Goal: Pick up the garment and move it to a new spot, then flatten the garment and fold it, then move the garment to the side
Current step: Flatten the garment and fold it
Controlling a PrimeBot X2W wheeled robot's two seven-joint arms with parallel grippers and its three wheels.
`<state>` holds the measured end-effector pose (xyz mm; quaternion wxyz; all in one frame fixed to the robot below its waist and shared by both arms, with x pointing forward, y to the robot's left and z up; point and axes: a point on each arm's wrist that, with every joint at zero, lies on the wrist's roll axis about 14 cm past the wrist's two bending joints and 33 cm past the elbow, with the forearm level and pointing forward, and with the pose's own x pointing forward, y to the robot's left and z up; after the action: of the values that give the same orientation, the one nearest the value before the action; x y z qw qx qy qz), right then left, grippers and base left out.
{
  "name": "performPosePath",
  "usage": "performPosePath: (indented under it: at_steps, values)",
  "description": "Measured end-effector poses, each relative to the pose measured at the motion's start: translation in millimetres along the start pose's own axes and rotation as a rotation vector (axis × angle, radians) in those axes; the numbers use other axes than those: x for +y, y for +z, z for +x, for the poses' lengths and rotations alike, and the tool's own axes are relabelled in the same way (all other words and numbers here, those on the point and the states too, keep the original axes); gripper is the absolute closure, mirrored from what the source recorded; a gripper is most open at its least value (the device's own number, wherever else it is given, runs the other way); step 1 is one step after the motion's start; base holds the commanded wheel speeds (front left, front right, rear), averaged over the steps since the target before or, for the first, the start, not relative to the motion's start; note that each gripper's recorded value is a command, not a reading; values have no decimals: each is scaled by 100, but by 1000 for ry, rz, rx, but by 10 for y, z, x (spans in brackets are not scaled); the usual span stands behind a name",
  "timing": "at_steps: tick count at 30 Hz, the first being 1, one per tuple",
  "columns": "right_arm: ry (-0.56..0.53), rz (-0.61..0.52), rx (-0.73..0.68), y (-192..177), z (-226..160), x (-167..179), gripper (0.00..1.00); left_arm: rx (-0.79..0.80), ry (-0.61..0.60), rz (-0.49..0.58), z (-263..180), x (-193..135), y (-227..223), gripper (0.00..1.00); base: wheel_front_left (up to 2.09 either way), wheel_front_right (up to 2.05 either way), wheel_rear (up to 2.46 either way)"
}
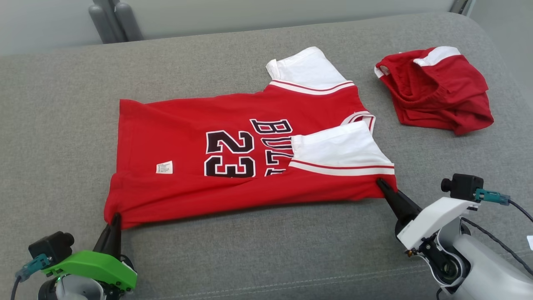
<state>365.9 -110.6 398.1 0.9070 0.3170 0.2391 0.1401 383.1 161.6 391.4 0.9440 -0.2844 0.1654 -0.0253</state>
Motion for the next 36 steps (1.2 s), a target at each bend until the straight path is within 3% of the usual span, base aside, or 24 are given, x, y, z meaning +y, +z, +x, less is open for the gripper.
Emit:
performPosePath:
  at_steps: [18,30,31,32,33,34,35,36]
  values:
    - [-5,42,95,-157,-210,-103,100,24,41,-2,-276,186,-126,100,0,0,0]
    - [-31,61,113,-186,-315,-181,100,37,16,0,-247,105,-168,100,0,0,0]
    - [-29,61,112,-182,-316,-179,95,38,14,0,-245,101,-169,100,0,0,0]
    - [-31,60,115,-181,-318,-181,70,39,13,0,-244,97,-171,100,0,0,0]
    - [-35,59,114,-175,-317,-185,53,40,13,0,-243,96,-173,99,0,0,0]
    - [-35,59,112,-168,-316,-184,32,40,16,1,-243,99,-175,73,0,0,0]
    - [-37,56,111,-158,-319,-192,4,42,20,2,-244,105,-178,49,0,0,0]
    - [-51,49,109,-140,-325,-224,0,54,20,3,-247,105,-200,8,0,0,0]
